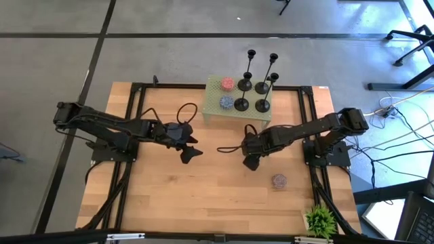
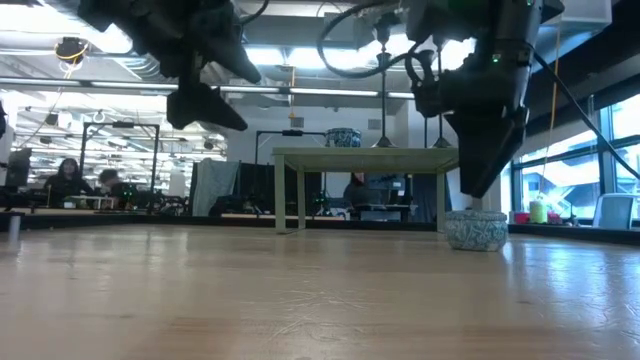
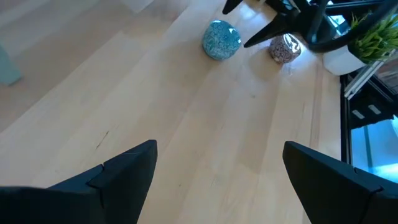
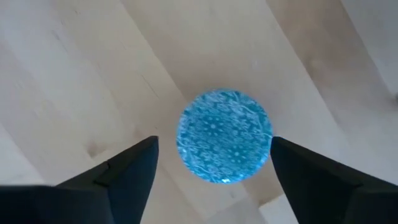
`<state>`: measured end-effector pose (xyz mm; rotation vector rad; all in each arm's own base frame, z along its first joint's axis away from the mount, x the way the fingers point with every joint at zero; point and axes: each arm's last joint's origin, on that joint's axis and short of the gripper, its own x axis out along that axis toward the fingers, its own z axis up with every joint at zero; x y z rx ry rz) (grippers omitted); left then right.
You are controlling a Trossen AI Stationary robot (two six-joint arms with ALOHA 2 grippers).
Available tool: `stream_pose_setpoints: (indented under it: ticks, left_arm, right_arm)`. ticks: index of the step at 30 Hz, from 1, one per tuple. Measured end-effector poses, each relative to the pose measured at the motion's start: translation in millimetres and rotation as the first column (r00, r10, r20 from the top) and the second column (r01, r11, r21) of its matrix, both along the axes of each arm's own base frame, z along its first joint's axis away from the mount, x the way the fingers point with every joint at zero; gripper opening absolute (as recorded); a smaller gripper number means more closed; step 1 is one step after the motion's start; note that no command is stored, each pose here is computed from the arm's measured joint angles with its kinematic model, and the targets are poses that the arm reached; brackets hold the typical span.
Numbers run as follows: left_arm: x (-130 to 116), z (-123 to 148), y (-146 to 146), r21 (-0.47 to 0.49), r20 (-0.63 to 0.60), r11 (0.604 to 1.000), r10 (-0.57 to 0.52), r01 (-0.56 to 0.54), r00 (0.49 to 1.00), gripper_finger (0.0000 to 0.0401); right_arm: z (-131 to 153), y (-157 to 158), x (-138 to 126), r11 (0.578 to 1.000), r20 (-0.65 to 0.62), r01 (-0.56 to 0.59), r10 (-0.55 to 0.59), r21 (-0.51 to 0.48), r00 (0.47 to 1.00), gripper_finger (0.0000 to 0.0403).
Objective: Pick & Place candle stick holders
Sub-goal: Put the blue scented candle on the shelf
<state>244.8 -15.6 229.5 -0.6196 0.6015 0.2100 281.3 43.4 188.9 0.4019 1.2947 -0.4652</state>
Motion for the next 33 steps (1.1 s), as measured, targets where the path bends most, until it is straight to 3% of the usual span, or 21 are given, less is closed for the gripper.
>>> stream_pose_setpoints:
  ticks: [17, 27, 33]
  left_arm:
    - [0.4, 0.6, 0.1, 0.004, 0.007, 1.000, -0.004, 0.004, 1.000, 0.0345]
    - [0.5, 0.7, 0.0, 0.021, 0.007, 1.000, -0.015, 0.015, 1.000, 0.0345]
    - [0.5, 0.8, 0.1, 0.014, 0.008, 1.000, -0.009, 0.009, 1.000, 0.0345]
  right_arm:
    - [-36.6, -8.3, 16.6, 0.992, -0.078, 0.109, -0.104, 0.059, 0.991, 0.0328]
    - [-39.9, -9.9, 18.5, 0.995, -0.082, 0.082, -0.078, 0.049, 0.994, 0.0296]
    - [-36.2, -4.3, 23.2, 0.995, -0.065, 0.062, -0.056, 0.083, 0.996, 0.0298]
